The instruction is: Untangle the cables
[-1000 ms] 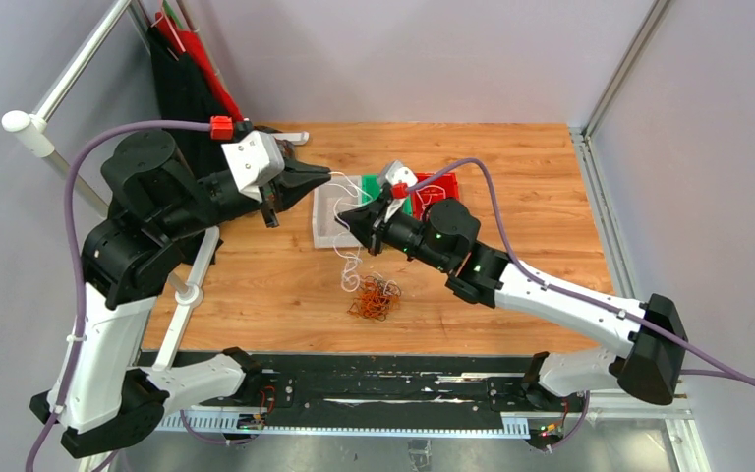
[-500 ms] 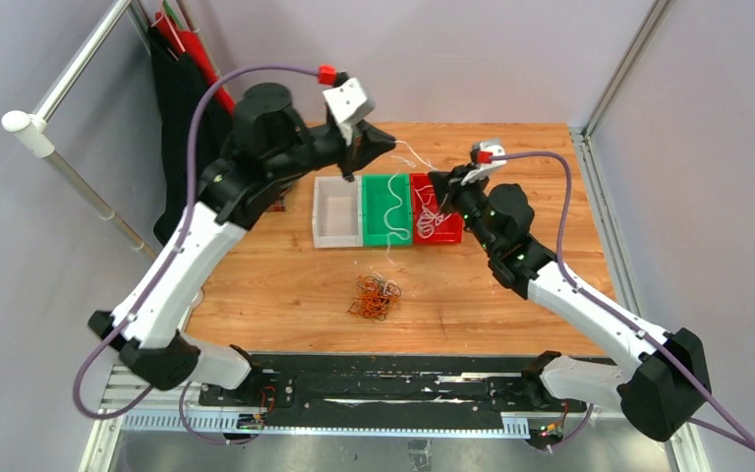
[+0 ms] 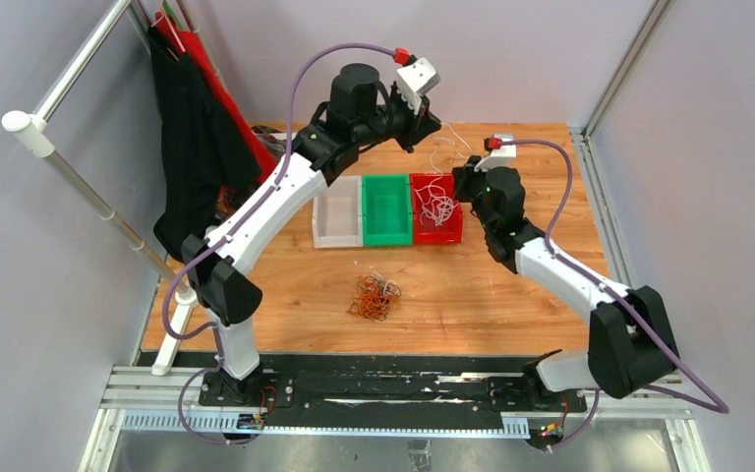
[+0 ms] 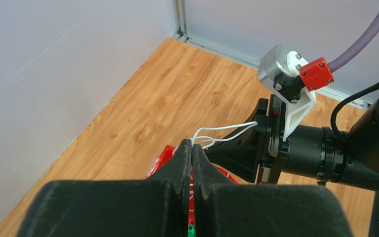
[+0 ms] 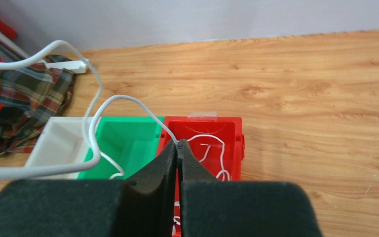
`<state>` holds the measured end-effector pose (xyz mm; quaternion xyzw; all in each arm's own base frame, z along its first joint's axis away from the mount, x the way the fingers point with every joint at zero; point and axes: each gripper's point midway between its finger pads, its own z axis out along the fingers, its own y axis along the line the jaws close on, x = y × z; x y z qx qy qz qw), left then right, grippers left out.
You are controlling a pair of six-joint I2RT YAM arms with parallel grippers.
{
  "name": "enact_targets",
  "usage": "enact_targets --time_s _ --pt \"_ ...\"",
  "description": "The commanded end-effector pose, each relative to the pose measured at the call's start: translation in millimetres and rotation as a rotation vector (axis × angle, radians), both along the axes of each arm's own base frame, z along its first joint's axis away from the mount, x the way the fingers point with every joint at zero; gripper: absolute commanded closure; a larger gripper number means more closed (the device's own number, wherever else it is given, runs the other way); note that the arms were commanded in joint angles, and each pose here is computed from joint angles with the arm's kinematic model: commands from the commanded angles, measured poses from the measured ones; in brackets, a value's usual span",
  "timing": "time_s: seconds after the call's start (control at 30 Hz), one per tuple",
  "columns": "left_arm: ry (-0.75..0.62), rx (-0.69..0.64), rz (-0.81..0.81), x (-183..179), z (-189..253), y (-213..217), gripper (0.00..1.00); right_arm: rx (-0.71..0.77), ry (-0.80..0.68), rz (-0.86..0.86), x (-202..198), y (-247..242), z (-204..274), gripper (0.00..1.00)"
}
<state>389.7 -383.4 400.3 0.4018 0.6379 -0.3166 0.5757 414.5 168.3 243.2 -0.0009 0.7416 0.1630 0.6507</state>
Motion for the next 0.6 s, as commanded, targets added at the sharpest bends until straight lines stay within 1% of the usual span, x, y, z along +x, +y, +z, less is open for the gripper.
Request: enact_targets --time_s 0.0,0.27,0.3,0.33,0.4,0.47,0.53,0.57 --pt "-0.071 -0.014 0.042 16.8 -0.1 -6.7 1.00 0.037 -0.006 -0.044 20.0 -6.7 -8.1 0.99" --pt "-0.051 0.052 0.135 43.8 -41.6 -4.6 1.00 -0.011 0.057 -0.042 36.0 -4.6 -51.5 0.99" --pt "-0.042 0.069 0.152 46.8 -47.8 -2.8 1.00 -0.010 0.070 -0.041 35.4 -4.2 -56.7 0.97" --pt "-0.030 0.085 0.170 50.0 -54.4 -1.0 1.00 -0.008 0.083 -0.040 33.6 -4.1 -61.7 0.90" --pt "-0.020 0.114 0.191 53.2 -65.9 2.3 0.99 0.009 0.109 -0.040 28.6 -4.5 -70.6 0.70" --pt "-0.012 0.129 0.206 55.1 -75.3 4.6 1.00 0.031 0.123 -0.036 22.7 -4.7 -73.4 0.53" --pt "-0.005 0.143 0.235 59.4 -82.7 7.8 1.00 0.058 0.136 -0.031 16.0 -5.3 -73.8 0.40" --pt "-0.001 0.151 0.243 61.2 -86.9 8.4 1.00 0.072 0.145 -0.029 13.1 -6.2 -73.3 0.37"
